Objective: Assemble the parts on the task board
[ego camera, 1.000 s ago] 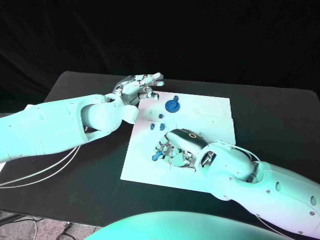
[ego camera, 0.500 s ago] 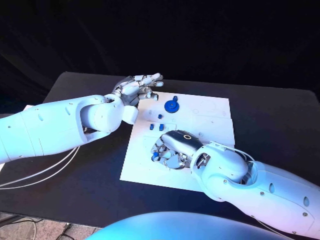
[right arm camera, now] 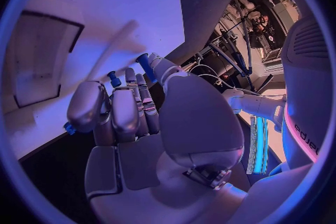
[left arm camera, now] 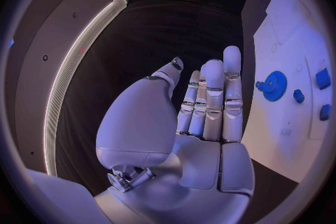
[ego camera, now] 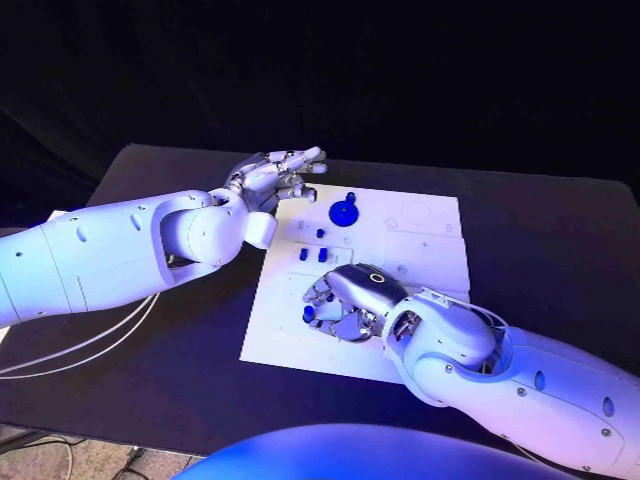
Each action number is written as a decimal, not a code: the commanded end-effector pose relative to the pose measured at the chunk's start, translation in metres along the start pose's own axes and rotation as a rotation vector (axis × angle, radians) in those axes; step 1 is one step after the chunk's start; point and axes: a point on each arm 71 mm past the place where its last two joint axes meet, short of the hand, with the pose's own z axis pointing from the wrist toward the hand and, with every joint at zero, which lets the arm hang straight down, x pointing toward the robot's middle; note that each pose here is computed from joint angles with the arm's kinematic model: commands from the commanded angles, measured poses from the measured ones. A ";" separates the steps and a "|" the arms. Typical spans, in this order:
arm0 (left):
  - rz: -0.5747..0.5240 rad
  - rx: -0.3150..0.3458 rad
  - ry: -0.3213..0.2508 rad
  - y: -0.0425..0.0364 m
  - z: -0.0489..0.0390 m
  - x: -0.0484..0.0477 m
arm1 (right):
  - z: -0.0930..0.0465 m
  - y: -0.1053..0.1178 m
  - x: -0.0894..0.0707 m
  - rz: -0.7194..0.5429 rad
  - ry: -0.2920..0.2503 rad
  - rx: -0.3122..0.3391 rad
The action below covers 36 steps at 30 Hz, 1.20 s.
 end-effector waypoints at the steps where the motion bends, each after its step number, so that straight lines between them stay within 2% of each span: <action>1: -0.006 0.000 0.023 0.0001 0.0002 0.0022 | -0.002 0.001 -0.006 0.031 -0.084 -0.007; 8: -0.005 -0.002 0.022 0.0003 0.0006 0.0011 | -0.017 0.002 -0.021 0.092 -0.178 -0.031; 12: -0.005 -0.004 0.022 0.0005 0.0006 0.0008 | -0.032 -0.008 -0.035 0.145 -0.194 0.013; 17: -0.005 -0.007 0.018 0.0018 0.0001 -0.0007 | -0.060 -0.041 -0.053 0.188 -0.158 0.160; 19: -0.005 -0.009 0.015 0.0025 -0.0003 -0.0019 | -0.074 -0.056 -0.058 0.215 -0.144 0.236; 20: -0.005 -0.010 0.013 0.0032 -0.0010 -0.0029 | -0.084 -0.067 -0.061 0.238 -0.137 0.295; 25: -0.005 -0.014 0.006 0.0051 -0.0027 -0.0056 | -0.110 -0.090 -0.063 0.270 -0.111 0.437; 31: -0.007 -0.017 0.008 0.0068 -0.0030 -0.0053 | -0.125 -0.098 -0.057 0.230 -0.059 0.523; 36: -0.008 -0.019 0.009 0.0077 -0.0029 -0.0047 | -0.130 -0.101 -0.054 0.159 -0.026 0.550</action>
